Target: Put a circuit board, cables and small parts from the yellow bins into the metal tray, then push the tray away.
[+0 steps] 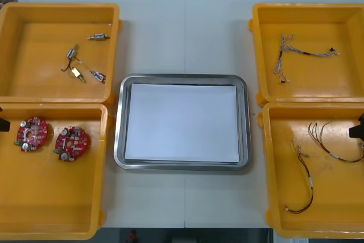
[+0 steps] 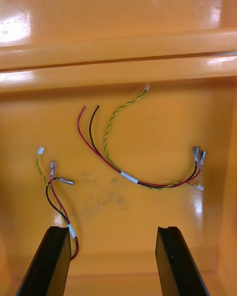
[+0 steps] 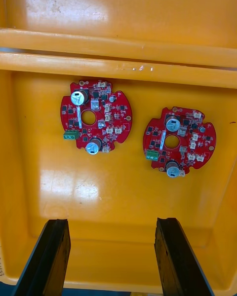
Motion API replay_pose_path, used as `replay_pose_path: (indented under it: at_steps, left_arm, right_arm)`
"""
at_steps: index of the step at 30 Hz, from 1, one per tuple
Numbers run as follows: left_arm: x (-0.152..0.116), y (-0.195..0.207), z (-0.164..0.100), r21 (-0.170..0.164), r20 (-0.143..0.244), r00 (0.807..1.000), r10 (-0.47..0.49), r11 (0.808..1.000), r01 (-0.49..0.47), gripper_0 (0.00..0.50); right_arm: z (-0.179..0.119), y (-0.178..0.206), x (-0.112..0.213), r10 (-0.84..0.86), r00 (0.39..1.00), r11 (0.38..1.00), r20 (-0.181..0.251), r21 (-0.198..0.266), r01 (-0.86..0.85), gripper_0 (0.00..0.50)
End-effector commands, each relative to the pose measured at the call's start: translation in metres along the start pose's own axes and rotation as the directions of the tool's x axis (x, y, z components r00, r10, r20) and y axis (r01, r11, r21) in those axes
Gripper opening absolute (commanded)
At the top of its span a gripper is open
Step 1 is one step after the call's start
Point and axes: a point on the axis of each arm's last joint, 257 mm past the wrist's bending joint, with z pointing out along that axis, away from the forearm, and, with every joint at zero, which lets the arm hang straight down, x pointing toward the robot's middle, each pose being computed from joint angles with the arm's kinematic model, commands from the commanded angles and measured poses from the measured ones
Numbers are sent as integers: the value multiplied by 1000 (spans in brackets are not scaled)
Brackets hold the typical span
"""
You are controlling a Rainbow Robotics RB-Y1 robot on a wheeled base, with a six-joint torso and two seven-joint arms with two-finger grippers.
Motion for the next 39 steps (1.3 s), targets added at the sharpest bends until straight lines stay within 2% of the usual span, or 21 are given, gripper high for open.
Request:
replay_pose_path:
  at_steps: [1, 39]
  left_arm:
    - [-6, 17, -14, -59, 29, 999, 39, 998, -37, 500]
    - [-6, 17, -14, -59, 29, 999, 39, 998, -37, 500]
  right_arm:
    - [-5, -11, 1, -25, 1000, 999, -7, 38, 25, 500]
    - [-5, -11, 1, -25, 1000, 999, -7, 38, 25, 500]
